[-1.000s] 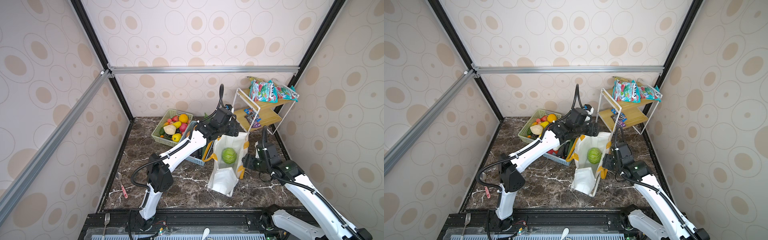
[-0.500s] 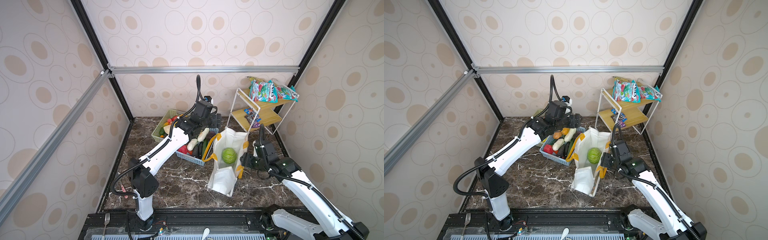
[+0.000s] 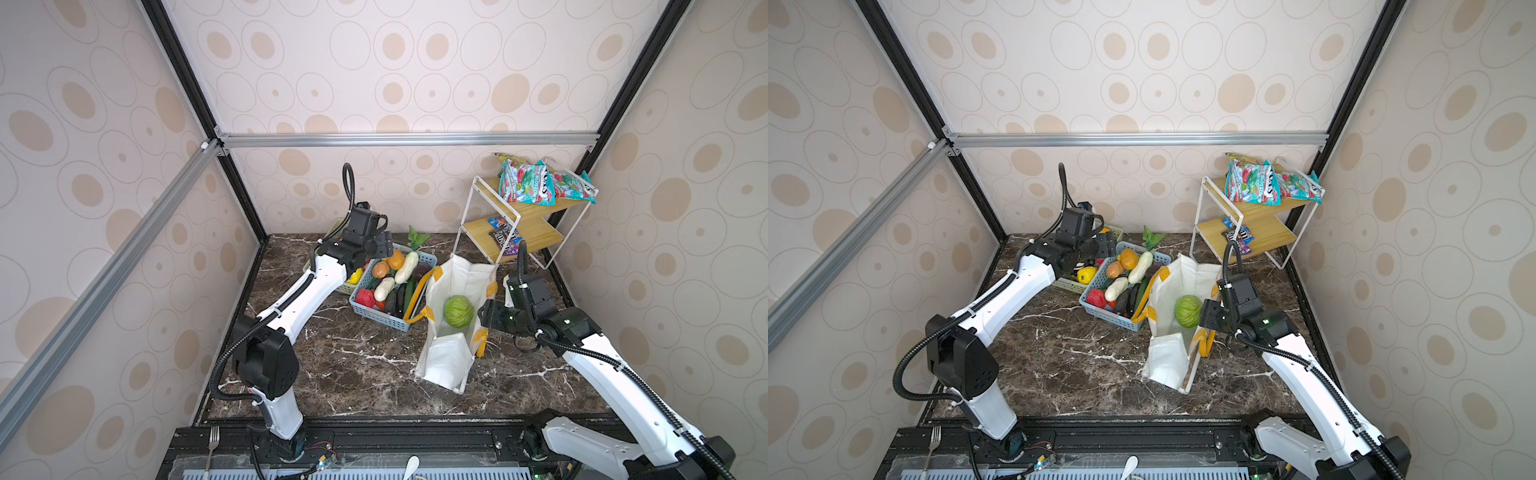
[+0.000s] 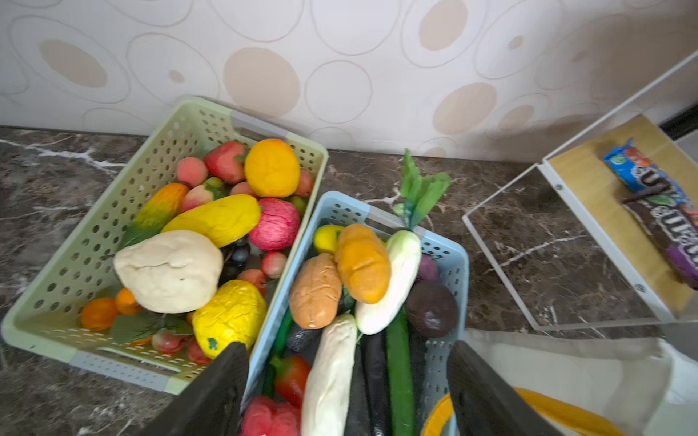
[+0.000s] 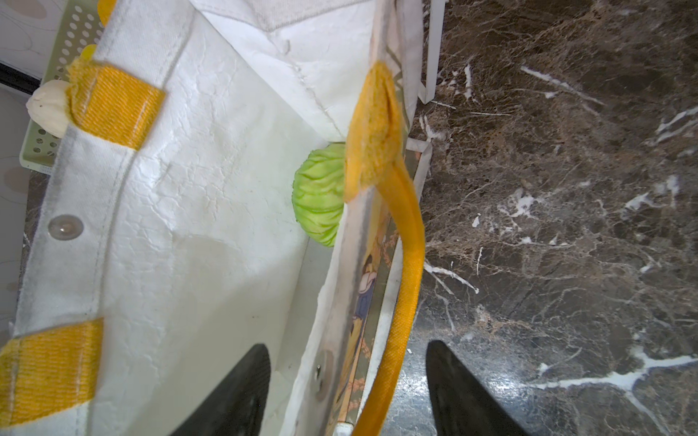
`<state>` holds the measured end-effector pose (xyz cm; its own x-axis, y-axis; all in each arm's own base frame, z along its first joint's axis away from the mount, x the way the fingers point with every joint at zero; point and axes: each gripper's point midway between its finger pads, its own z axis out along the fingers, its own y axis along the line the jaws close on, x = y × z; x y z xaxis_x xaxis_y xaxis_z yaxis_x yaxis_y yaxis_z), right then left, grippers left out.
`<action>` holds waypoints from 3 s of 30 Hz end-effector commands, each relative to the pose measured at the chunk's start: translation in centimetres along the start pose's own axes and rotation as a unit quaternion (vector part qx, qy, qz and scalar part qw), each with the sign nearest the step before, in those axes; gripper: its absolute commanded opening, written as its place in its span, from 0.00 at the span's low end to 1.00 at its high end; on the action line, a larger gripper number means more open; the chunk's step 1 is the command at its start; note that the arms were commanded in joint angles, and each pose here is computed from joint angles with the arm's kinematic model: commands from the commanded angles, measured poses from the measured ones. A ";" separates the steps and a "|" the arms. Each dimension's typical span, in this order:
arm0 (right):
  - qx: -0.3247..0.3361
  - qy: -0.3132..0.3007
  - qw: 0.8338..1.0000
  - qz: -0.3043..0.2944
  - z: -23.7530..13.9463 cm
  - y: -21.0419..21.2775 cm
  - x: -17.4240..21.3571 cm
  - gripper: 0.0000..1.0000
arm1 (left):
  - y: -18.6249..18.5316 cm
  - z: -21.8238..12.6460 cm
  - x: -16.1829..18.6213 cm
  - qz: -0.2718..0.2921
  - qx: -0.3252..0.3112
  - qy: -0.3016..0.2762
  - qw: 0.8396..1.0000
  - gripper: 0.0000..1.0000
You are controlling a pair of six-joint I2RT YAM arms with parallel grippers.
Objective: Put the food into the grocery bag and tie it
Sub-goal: 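Withdraw the left gripper back toward the blue vegetable basket, then lower the left gripper onto the cream bun in the green fruit basket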
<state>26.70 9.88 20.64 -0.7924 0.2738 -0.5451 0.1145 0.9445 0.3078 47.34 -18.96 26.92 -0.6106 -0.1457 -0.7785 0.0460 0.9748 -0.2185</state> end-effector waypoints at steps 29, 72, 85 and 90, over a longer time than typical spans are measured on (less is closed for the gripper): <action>0.001 -0.006 1.000 0.014 0.4 0.2 -0.7 0.69 | 14.1 6.6 3.7 -0.235 -0.037 -0.005 0.971 0.85; 0.004 -0.015 0.999 0.033 0.4 -0.3 -0.4 0.69 | 15.5 14.1 5.0 -0.254 -0.027 -0.013 0.967 0.81; 0.002 -0.016 0.999 0.034 0.1 -0.2 -0.5 0.69 | 15.7 13.7 5.3 -0.244 -0.036 -0.009 0.969 0.62; 0.002 -0.015 0.999 0.033 0.3 -0.1 -0.5 0.69 | 15.5 13.2 4.9 -0.243 -0.033 -0.012 0.970 0.61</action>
<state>27.30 10.05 20.56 -0.7753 0.3250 -0.5416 0.1503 0.9277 0.3416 55.50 -7.38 11.24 -0.5398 -0.5963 -0.5942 -0.2922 0.7947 -0.5321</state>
